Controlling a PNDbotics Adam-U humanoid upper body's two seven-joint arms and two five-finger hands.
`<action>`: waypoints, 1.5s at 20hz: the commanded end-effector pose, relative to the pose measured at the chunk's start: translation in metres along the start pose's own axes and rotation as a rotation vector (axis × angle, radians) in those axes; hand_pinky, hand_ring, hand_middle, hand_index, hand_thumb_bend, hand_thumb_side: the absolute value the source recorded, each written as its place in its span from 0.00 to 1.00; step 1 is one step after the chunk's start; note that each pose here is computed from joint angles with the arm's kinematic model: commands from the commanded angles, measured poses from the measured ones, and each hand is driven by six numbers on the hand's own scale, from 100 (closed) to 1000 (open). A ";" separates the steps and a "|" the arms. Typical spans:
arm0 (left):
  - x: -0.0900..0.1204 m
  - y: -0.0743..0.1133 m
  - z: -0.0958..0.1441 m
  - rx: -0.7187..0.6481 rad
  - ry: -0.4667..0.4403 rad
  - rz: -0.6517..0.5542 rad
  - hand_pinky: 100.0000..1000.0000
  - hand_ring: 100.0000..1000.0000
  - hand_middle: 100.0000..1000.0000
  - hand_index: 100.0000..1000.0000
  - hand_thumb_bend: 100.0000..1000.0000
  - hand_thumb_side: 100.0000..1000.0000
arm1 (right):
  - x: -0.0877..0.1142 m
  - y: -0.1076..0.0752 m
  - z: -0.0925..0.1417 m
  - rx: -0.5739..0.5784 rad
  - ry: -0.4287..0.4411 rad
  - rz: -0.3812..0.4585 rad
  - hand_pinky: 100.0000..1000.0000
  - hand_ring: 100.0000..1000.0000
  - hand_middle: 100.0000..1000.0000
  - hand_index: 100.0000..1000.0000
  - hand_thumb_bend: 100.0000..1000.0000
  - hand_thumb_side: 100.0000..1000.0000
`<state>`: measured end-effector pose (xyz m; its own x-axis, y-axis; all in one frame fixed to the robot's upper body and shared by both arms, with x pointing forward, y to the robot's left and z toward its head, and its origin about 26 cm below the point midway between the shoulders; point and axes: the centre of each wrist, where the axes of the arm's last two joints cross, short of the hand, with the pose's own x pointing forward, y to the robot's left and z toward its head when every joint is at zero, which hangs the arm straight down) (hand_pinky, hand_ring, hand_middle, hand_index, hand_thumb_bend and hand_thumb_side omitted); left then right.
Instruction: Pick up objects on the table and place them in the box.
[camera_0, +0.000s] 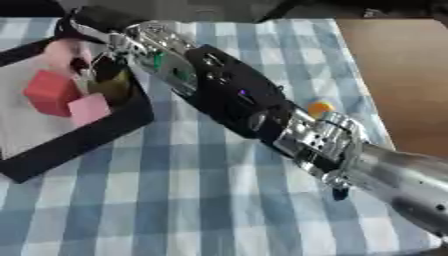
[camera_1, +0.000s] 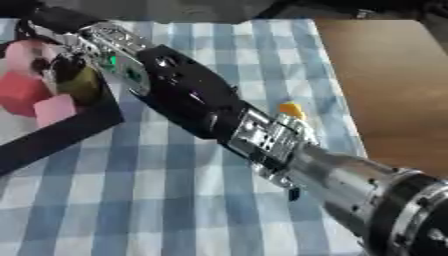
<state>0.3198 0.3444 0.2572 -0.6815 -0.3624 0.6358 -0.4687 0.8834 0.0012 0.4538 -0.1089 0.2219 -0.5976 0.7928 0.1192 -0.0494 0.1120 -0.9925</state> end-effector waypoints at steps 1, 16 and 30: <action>0.007 0.004 -0.007 0.001 -0.030 -0.006 0.86 0.96 0.81 0.84 0.00 0.75 | 0.002 -0.017 0.002 -0.038 -0.021 0.034 0.86 0.85 0.77 0.89 0.43 0.18; 0.001 0.014 -0.004 0.035 -0.009 -0.049 0.86 0.97 0.81 0.84 0.00 0.75 | 0.007 -0.062 0.031 -0.217 -0.048 -0.027 0.84 0.83 0.74 0.89 0.44 0.31; -0.012 0.034 0.006 0.046 0.038 -0.143 0.86 0.97 0.81 0.84 0.00 0.76 | 0.001 -0.133 0.204 -0.330 -0.027 -0.125 0.84 0.81 0.73 0.88 0.36 0.30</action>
<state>0.3120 0.3707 0.2323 -0.5752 -0.4335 0.6937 -0.5734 0.8185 0.0360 0.3124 -0.2385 0.3287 -0.6148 0.7353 0.2852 0.0718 0.4123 -0.9082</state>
